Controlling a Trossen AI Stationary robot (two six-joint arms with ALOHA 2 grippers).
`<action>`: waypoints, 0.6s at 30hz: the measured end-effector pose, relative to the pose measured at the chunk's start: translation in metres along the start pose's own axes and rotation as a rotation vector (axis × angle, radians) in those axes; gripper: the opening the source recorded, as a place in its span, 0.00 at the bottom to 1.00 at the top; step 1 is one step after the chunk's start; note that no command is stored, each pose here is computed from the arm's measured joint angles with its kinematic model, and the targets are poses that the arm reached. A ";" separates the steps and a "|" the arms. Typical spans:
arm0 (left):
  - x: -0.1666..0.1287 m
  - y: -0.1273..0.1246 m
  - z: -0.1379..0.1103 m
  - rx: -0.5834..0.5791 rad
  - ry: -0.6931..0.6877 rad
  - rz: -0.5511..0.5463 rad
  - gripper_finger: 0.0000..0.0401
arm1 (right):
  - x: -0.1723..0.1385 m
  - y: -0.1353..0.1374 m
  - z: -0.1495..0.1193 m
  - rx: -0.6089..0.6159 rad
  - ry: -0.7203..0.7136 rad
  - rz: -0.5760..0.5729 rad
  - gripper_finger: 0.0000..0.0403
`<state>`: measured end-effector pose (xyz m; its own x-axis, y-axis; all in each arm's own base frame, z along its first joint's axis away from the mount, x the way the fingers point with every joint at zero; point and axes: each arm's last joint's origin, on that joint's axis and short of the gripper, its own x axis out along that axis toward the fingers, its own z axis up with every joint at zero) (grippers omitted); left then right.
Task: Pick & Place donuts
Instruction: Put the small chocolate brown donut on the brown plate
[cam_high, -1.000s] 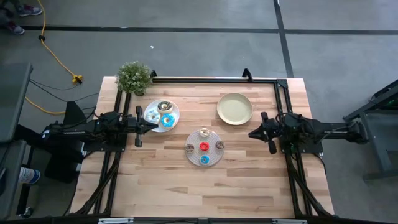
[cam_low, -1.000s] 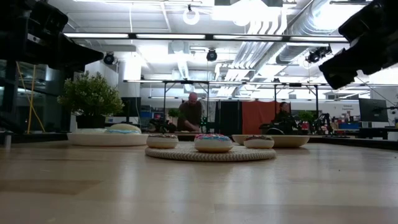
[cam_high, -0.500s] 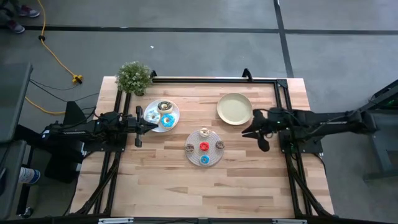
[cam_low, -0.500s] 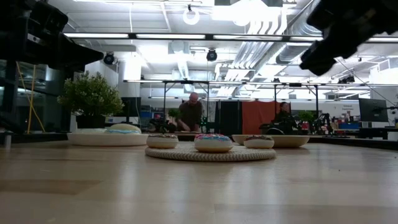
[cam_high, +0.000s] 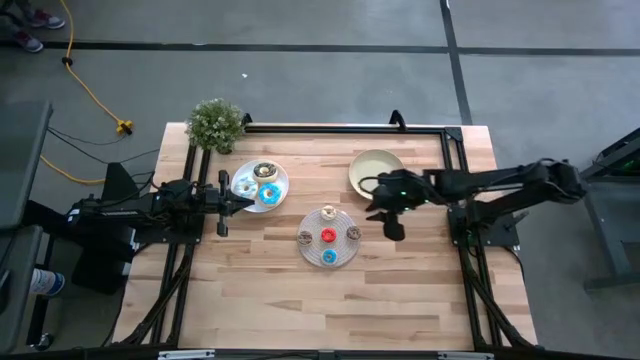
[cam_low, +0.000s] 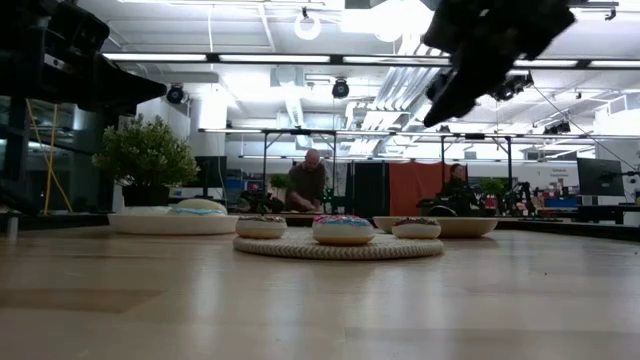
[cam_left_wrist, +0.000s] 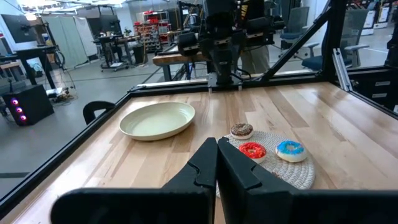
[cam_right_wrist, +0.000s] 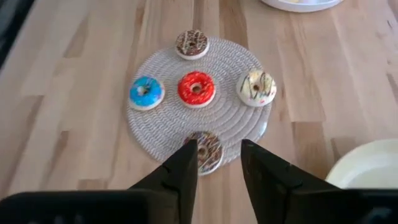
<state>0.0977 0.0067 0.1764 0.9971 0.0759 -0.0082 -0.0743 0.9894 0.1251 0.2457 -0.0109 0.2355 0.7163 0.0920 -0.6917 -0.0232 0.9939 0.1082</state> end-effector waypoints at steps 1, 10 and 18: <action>0.000 0.000 0.000 0.000 0.000 0.000 0.00 | 0.004 -0.001 0.005 -0.001 0.010 -0.007 0.31; 0.000 0.000 0.000 0.000 0.000 0.000 0.00 | 0.040 -0.007 0.048 0.008 0.040 -0.024 0.51; 0.000 0.000 0.000 0.000 0.000 0.000 0.00 | 0.084 -0.014 0.073 0.013 0.063 -0.025 0.63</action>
<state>0.0977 0.0067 0.1764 0.9971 0.0758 -0.0083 -0.0741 0.9894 0.1251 0.3573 -0.0215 0.2280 0.6709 0.0711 -0.7381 0.0035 0.9951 0.0990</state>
